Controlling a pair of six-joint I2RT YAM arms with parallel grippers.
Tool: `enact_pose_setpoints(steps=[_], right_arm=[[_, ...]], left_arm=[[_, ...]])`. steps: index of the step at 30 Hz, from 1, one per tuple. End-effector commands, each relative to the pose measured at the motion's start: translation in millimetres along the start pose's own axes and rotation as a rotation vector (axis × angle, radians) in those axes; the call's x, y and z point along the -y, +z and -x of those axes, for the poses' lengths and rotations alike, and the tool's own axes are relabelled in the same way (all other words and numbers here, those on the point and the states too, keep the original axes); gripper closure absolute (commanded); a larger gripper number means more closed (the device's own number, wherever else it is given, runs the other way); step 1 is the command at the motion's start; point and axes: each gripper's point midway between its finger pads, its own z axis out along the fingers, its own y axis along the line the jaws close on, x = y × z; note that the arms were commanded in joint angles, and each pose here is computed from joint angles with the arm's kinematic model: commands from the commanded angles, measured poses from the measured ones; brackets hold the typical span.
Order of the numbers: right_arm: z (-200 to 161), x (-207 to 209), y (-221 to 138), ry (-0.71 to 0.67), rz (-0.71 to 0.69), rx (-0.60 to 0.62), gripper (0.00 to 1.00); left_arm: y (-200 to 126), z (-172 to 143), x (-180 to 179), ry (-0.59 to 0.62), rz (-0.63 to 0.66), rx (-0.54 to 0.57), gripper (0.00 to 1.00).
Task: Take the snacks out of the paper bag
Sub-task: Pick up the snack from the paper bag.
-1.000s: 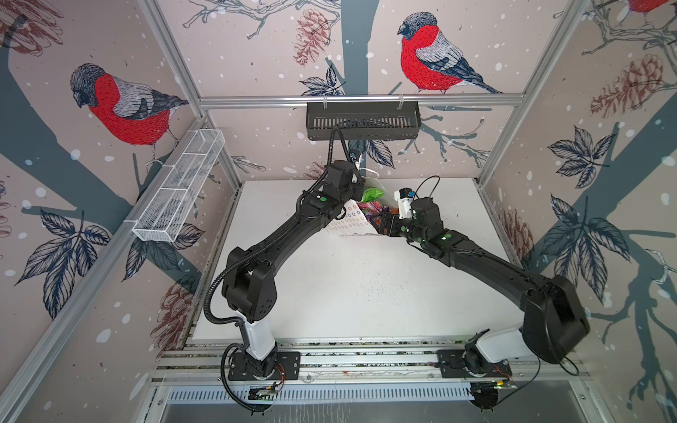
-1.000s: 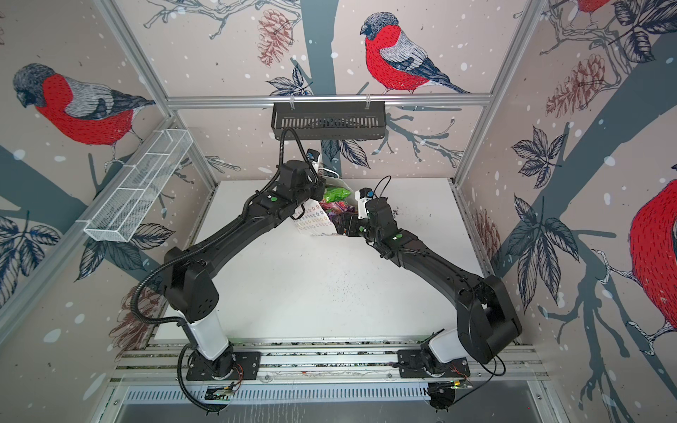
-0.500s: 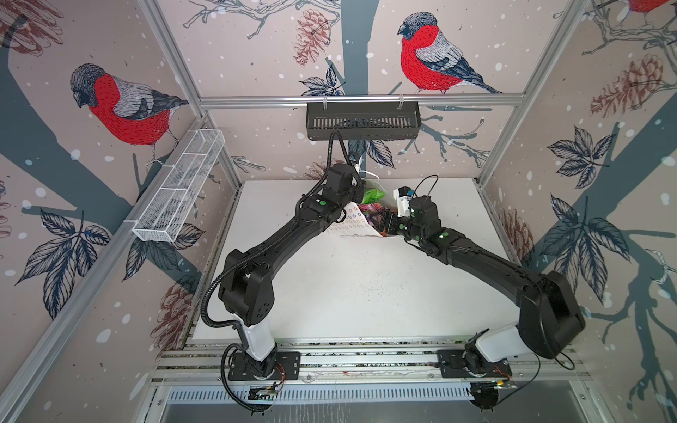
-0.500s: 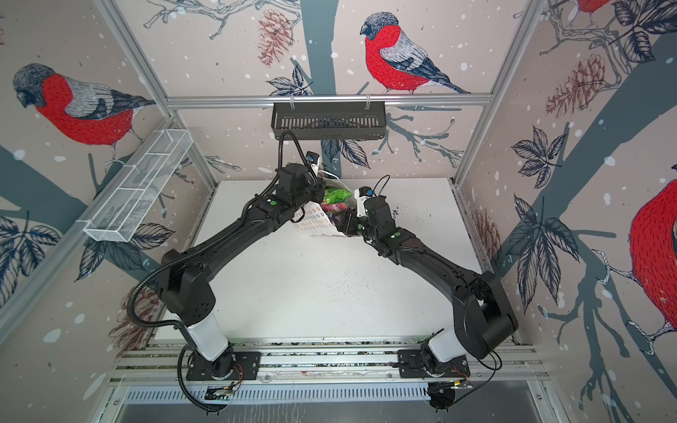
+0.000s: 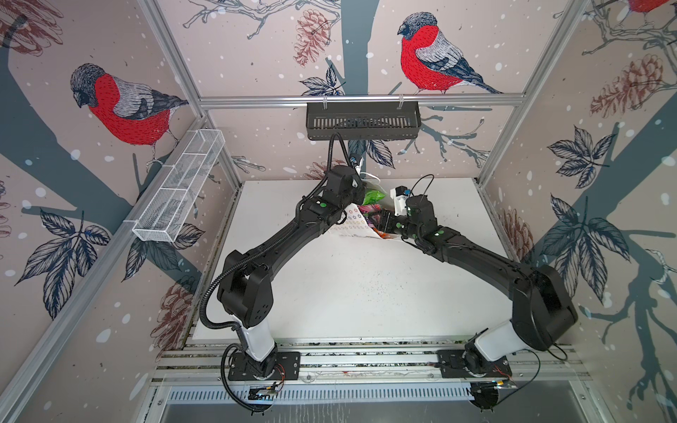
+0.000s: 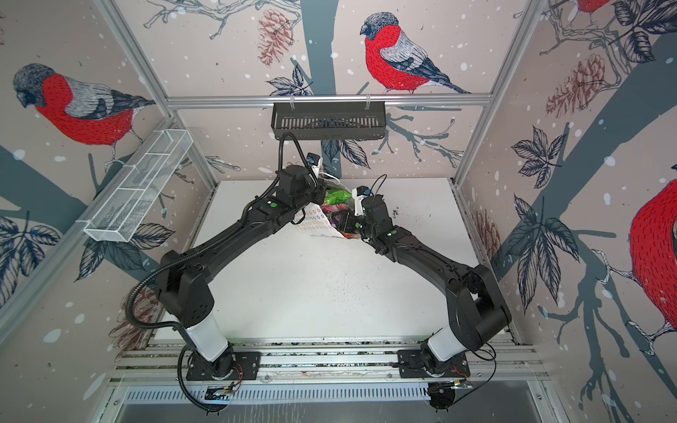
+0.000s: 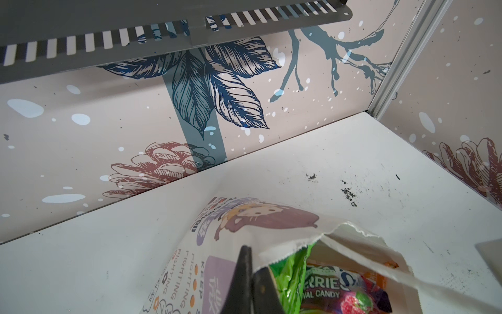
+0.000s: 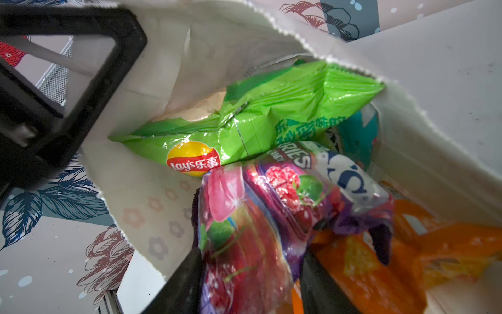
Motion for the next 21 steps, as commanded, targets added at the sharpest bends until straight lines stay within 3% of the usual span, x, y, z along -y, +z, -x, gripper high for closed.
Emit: enact_pose_setpoints(steps=[1, 4, 7, 13, 21], right_arm=[[3, -8, 2, 0.003, 0.038, 0.005, 0.5], [3, -7, 4, 0.005, 0.038, 0.002, 0.63], [3, -7, 4, 0.007, 0.039, 0.002, 0.66], [10, -9, 1, 0.002, 0.043, 0.016, 0.95], [21, -19, -9, -0.04, 0.054, 0.04, 0.99]], left_arm=[[-2, 20, 5, -0.008, -0.019, 0.072, 1.0], [-2, 19, 5, -0.005, -0.019, 0.069, 1.0], [-2, 18, 3, -0.002, -0.009, 0.066, 1.0], [1, 12, -2, 0.009, 0.019, 0.053, 1.0], [-1, 10, -9, 0.029, 0.063, 0.048, 1.0]])
